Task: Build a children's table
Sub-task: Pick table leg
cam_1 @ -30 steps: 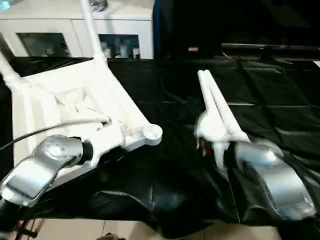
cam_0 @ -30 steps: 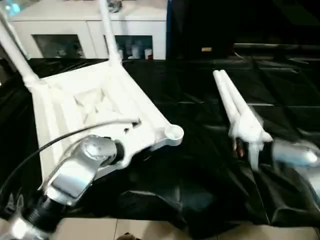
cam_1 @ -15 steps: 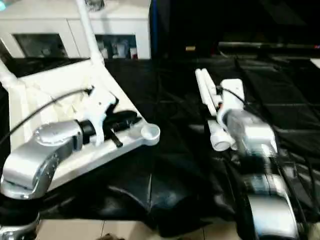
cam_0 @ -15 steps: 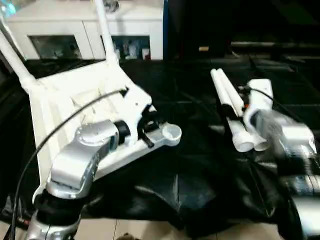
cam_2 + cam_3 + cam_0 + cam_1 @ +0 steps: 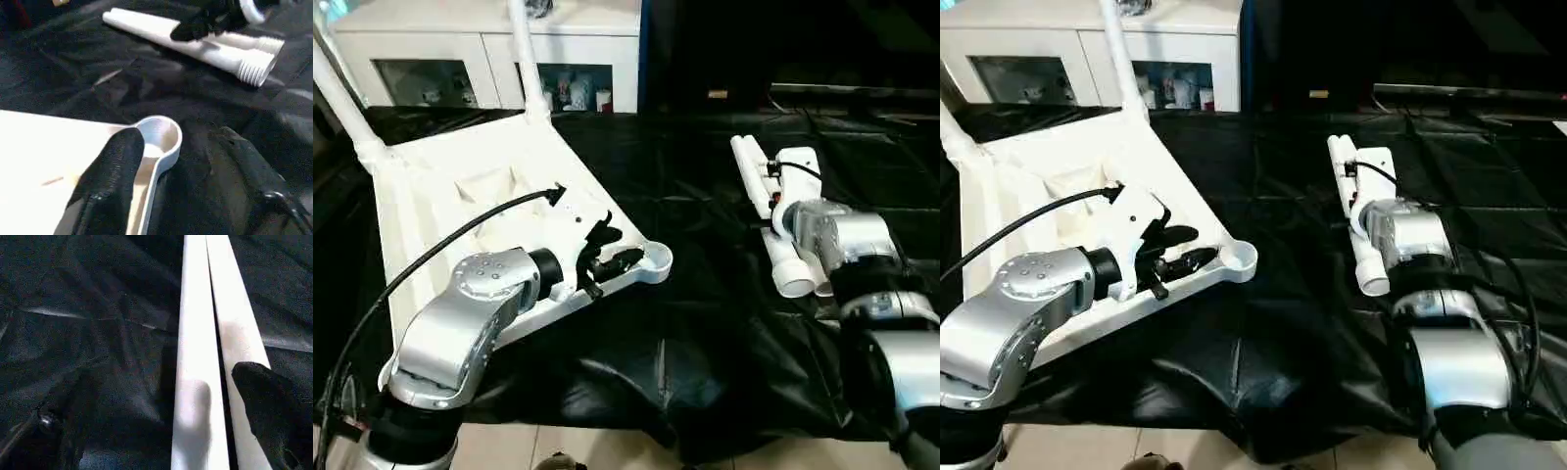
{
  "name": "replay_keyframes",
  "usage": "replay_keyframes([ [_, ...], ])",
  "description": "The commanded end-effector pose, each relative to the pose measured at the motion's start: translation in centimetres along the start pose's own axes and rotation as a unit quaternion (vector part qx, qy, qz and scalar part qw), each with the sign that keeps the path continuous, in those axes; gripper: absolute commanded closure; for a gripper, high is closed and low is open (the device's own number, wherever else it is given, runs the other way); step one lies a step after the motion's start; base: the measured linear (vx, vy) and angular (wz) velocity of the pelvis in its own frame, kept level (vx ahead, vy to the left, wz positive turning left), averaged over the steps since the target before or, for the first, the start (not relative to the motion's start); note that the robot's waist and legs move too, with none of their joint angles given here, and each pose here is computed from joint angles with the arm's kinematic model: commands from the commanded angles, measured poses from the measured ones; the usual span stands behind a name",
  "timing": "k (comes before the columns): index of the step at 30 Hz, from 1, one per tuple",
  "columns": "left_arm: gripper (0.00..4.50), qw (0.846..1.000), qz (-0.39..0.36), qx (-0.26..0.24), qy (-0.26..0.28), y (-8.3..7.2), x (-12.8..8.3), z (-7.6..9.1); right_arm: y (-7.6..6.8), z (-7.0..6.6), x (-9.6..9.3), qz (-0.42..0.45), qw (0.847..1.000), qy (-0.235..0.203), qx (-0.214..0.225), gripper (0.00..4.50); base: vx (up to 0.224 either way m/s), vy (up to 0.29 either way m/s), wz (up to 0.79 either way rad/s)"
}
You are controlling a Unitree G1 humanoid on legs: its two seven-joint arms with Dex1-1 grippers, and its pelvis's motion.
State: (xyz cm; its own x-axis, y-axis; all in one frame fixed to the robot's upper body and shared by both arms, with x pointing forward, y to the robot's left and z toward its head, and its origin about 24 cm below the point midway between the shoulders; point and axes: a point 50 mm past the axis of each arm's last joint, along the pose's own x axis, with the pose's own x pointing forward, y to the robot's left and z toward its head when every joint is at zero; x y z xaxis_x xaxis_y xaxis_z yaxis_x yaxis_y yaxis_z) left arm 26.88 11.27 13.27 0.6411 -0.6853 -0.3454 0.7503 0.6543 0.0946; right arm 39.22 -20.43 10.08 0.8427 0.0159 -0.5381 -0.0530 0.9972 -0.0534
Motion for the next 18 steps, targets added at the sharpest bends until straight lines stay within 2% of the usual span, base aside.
replay_keyframes([
  [1, 1.65, 1.0, -0.011, 0.017, 0.0, -0.6, -0.2, 0.2, -0.5, 0.3, -0.1, -0.009, 1.0, 0.015, 0.002, 0.0, 0.0, 0.0, 0.0],
  [5, 1.57, 0.999, -0.024, 0.026, 0.002, -0.9, -0.2, 0.2, -0.8, -0.1, 0.0, -0.012, 0.999, 0.033, 0.005, 0.0, 0.0, 0.0, 0.0],
  [12, 1.57, 0.999, -0.031, 0.042, 0.014, -1.1, -0.2, -0.1, -0.7, -1.8, 0.2, 0.014, 0.996, 0.082, 0.023, 0.0, 0.0, 0.0, 0.0],
  [18, 1.57, 0.998, -0.034, 0.043, 0.014, -1.2, -0.2, -0.1, -0.9, -2.3, 0.2, 0.015, 0.995, 0.095, 0.023, 0.0, 0.0, 0.0, 0.0],
])
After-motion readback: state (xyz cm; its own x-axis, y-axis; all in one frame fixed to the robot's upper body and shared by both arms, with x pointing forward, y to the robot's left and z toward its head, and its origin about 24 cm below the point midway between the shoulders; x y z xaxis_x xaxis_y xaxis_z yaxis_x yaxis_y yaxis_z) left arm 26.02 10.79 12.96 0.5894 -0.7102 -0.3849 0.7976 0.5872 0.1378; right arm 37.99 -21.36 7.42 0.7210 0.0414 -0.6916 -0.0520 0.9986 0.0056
